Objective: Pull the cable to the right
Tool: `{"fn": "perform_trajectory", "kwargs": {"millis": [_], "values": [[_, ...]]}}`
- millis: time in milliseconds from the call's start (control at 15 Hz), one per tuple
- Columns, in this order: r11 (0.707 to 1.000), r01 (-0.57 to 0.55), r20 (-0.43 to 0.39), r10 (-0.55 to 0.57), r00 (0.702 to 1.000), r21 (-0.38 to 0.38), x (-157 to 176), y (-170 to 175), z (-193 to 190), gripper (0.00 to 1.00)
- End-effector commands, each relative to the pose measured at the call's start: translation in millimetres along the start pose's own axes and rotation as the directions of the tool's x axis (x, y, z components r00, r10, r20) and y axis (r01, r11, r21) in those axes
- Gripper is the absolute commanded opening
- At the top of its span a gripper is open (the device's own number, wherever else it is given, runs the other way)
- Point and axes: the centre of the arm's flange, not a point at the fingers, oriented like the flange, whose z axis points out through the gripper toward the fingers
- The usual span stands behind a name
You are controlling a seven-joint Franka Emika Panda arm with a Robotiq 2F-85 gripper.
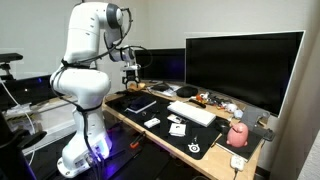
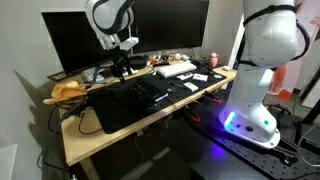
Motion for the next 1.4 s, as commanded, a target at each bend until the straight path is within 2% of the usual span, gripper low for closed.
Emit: {"fn": "perform_trajectory", "kwargs": {"millis": [0,600,1133,1200,1333], "values": [[0.998,0.027,-0.020,-0.029,0.999,-0.063,31,3,15,1.00],[0.980,0.120,-0.041,-0.128,0.991,-0.160,88,-27,36,1.00],[0.981,0.123,-0.045,-0.130,0.990,-0.148,123,-34,45,1.00],[0.982,0.122,-0.043,-0.129,0.991,-0.144,127,-34,47,0.87],[0.983,0.121,-0.041,-0.128,0.991,-0.140,131,-33,51,0.68]]}}
